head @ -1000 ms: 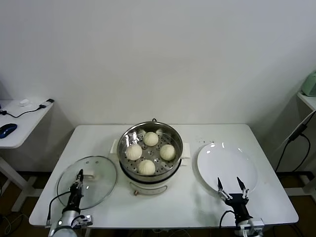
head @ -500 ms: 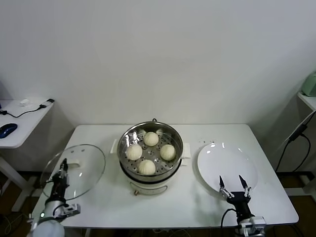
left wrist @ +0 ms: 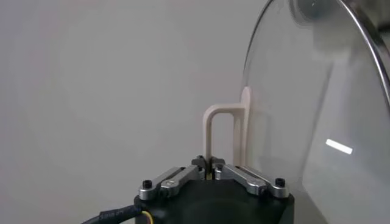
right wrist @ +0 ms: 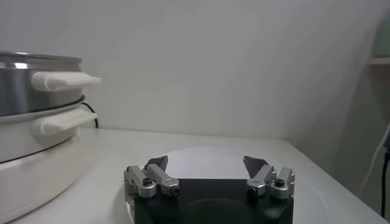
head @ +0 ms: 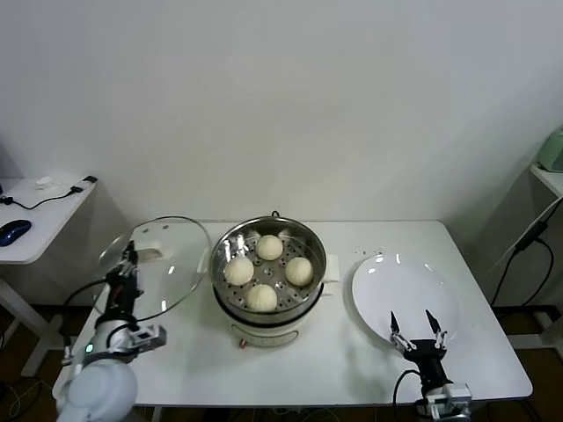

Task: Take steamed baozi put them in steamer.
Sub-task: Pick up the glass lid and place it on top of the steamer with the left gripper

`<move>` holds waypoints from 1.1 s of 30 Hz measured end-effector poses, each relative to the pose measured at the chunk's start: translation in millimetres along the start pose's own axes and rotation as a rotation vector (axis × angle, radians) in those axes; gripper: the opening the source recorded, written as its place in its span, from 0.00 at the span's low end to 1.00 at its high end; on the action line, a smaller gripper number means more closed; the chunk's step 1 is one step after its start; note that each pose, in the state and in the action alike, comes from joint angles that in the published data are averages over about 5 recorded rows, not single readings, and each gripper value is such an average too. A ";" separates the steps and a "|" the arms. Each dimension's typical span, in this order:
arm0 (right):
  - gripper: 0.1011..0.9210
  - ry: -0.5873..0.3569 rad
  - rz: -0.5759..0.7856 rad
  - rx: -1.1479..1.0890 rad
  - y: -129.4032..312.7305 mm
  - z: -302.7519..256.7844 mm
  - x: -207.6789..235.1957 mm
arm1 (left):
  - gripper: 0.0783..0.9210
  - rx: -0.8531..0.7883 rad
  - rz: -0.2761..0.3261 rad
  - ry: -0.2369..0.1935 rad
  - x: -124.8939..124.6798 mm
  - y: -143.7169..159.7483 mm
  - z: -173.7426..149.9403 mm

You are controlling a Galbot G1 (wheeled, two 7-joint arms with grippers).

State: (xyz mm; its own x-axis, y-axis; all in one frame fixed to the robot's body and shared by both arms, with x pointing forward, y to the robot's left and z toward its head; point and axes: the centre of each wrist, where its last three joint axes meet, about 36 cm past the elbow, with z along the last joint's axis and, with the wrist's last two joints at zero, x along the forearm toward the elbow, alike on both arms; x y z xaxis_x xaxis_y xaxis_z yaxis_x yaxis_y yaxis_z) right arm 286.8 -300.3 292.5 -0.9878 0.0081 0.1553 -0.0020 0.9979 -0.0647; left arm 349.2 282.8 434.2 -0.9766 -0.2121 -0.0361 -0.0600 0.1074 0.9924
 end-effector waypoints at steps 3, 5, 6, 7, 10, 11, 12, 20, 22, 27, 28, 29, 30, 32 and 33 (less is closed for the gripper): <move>0.88 -0.005 -0.002 0.001 0.6 1.7 0.8 | 0.07 0.003 0.009 -0.019 5.1 3.2 -30.7; 0.88 -0.006 -0.003 0.002 0.3 3.6 2.2 | 0.07 0.006 0.017 -0.029 9.1 4.0 -51.2; 0.88 -0.006 -0.003 0.001 0.1 4.7 3.0 | 0.07 0.008 0.021 -0.034 11.2 4.1 -61.4; 0.88 -0.007 -0.002 0.000 -0.1 6.0 3.8 | 0.07 0.010 0.024 -0.039 13.3 4.2 -71.5; 0.88 -0.008 -0.002 -0.005 0.0 9.7 6.3 | 0.07 0.020 0.031 -0.051 19.6 4.0 -100.6; 0.88 -0.009 -0.002 -0.008 0.2 10.8 7.3 | 0.07 0.023 0.032 -0.055 21.4 3.9 -110.0; 0.88 -0.010 -0.003 -0.010 0.5 11.8 8.2 | 0.07 0.027 0.032 -0.058 23.2 3.6 -119.2; 0.88 -0.023 0.005 -0.026 -0.4 16.0 14.2 | 0.07 0.046 0.033 -0.092 32.1 -3.2 -182.1; 0.88 -0.026 0.009 -0.027 -2.3 16.4 15.4 | 0.07 0.047 0.033 -0.100 33.1 -5.8 -194.7; 0.88 -0.031 0.020 -0.029 -6.3 17.2 17.1 | 0.07 0.044 0.039 -0.116 34.1 -12.7 -219.4; 0.88 -0.032 0.023 -0.030 -6.9 17.4 17.2 | 0.07 0.041 0.040 -0.118 34.0 -14.2 -223.3; 0.88 -0.033 0.025 -0.031 -7.5 17.6 17.3 | 0.07 0.039 0.040 -0.120 33.8 -15.8 -227.0; 0.88 -0.035 0.028 -0.032 -7.9 17.8 17.4 | 0.07 0.035 0.041 -0.122 33.5 -17.4 -230.2; 0.88 -0.038 0.031 -0.033 -8.3 18.1 17.6 | 0.07 0.028 0.042 -0.123 32.5 -20.6 -235.8; 0.88 -0.039 0.032 -0.034 -8.3 18.3 17.8 | 0.07 0.024 0.042 -0.124 32.0 -22.3 -238.0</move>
State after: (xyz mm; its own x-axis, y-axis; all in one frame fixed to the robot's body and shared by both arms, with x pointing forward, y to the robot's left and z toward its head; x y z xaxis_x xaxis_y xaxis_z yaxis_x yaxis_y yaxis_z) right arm 266.4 -309.6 277.8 -0.9926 0.0384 0.1150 0.0345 0.9988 -0.0354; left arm 368.5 42.4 438.9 -0.9963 -0.0857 -0.0099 -0.0217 0.1374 0.9903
